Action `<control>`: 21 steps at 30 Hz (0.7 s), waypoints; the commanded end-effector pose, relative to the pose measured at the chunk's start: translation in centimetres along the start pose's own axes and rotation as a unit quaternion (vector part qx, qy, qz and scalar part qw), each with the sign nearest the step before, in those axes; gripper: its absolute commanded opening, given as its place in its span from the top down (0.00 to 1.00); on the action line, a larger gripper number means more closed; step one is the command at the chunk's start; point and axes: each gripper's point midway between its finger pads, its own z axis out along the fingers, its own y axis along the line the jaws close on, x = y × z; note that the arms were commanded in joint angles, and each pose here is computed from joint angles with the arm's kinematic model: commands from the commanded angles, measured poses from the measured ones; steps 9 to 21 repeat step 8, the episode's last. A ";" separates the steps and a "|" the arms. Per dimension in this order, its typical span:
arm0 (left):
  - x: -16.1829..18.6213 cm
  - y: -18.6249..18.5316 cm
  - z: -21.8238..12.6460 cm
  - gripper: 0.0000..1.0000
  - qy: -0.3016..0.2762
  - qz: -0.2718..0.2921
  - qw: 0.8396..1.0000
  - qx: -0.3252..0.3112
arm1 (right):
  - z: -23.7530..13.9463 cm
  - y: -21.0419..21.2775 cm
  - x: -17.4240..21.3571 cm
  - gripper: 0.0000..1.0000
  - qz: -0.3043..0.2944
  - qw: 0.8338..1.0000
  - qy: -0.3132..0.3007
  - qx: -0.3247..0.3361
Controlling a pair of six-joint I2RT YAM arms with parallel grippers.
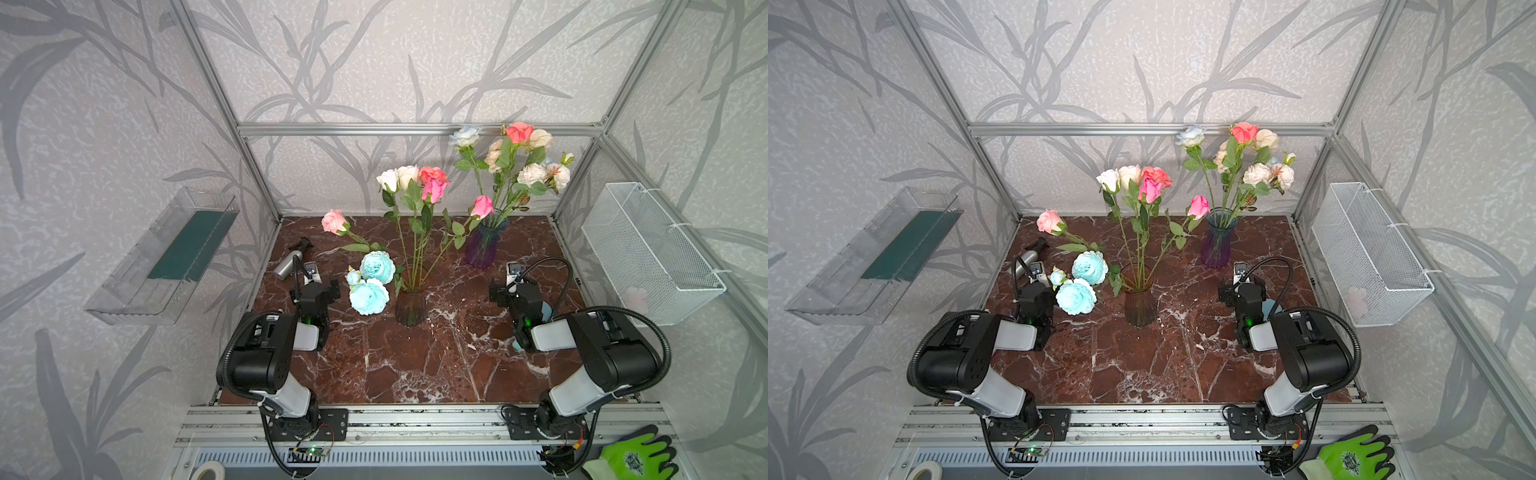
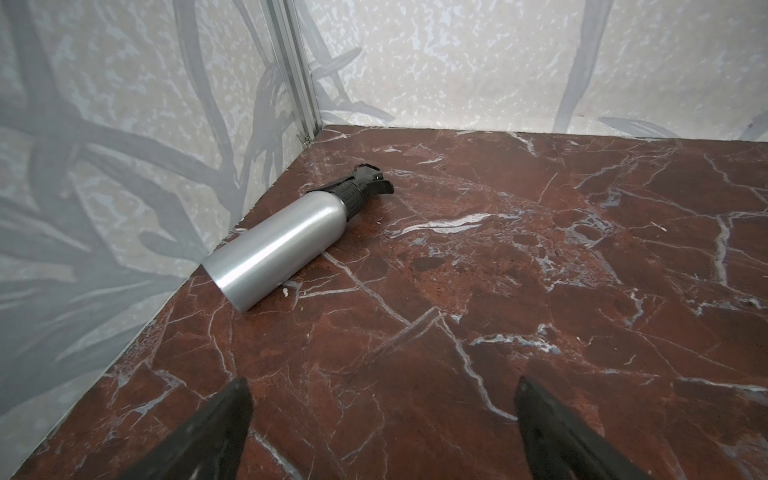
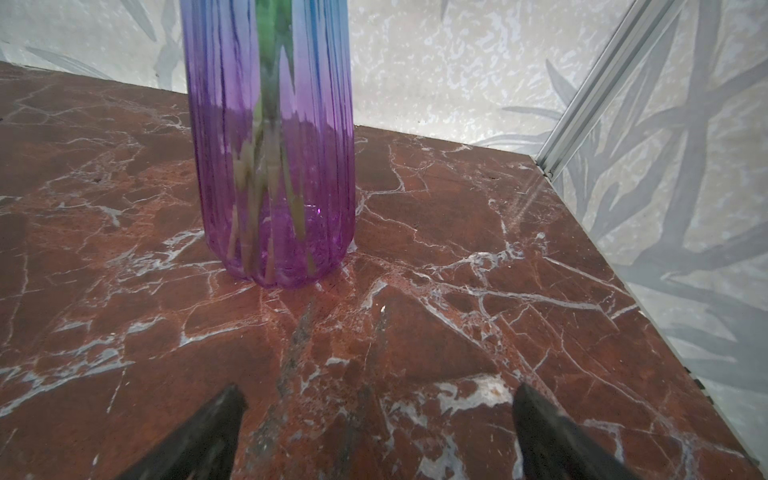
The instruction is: Arrange the flowers into the vase
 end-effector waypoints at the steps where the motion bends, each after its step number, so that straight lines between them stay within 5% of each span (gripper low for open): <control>1: -0.9 0.2 0.1 0.01 -0.009 -0.007 1.000 -0.003 | -0.1 -0.5 -1.2 0.01 0.010 1.000 -0.019 0.012; 21: -0.7 0.4 0.4 0.01 0.003 -0.020 1.000 0.014 | -0.1 -0.5 -1.2 0.01 0.011 1.000 -0.019 0.012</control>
